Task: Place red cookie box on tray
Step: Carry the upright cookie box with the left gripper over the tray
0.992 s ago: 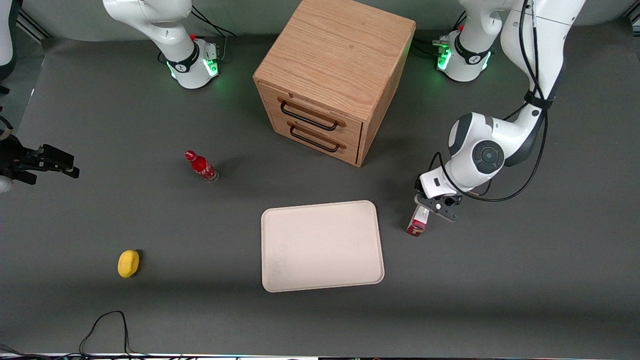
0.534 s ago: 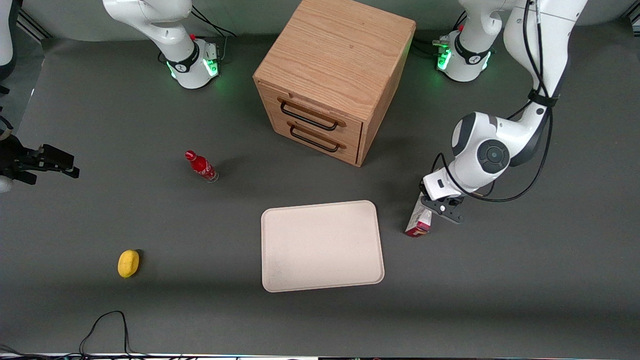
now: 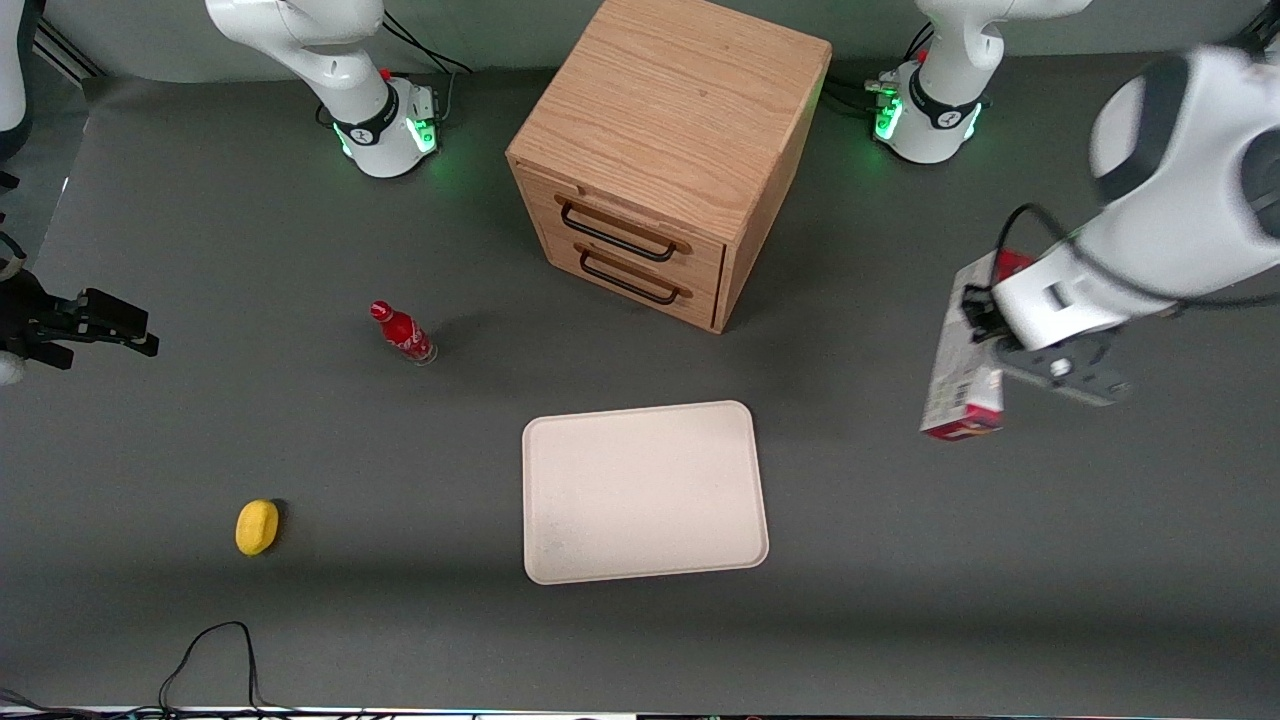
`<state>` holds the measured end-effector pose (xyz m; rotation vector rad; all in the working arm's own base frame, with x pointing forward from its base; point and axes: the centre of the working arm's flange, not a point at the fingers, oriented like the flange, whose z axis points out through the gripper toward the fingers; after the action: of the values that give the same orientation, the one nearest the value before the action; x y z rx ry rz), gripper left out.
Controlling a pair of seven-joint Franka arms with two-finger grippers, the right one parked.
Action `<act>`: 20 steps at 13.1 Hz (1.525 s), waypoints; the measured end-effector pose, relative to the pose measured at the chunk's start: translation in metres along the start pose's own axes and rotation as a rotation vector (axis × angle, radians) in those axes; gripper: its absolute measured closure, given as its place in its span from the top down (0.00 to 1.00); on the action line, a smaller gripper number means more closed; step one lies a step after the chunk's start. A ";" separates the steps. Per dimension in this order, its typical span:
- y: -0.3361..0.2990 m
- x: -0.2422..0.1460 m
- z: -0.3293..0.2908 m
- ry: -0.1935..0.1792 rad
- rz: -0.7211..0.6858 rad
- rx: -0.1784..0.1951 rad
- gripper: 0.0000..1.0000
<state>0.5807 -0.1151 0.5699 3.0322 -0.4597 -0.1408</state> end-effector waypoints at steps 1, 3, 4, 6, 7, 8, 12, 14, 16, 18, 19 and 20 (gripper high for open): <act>-0.006 -0.005 -0.026 0.016 -0.047 0.002 0.04; -0.011 -0.006 -0.041 0.029 -0.129 0.003 0.04; -0.009 -0.003 -0.039 0.027 -0.162 0.001 0.04; 0.005 0.009 -0.030 0.018 -0.239 -0.007 0.04; 0.019 0.020 -0.023 0.017 -0.273 -0.010 0.04; 0.041 0.034 -0.015 0.014 -0.303 -0.015 0.04; 0.139 0.108 0.062 0.034 -0.343 -0.031 0.04; 0.182 0.135 0.120 0.053 -0.322 -0.024 0.04; 0.214 0.157 0.185 0.076 -0.313 -0.015 0.04; 0.216 0.167 0.215 0.089 -0.317 -0.013 0.04; 0.214 0.172 0.231 0.097 -0.322 -0.006 0.04; 0.214 0.177 0.248 0.104 -0.338 0.001 0.04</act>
<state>0.6611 -0.3861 0.3274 3.0719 0.0624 -0.0003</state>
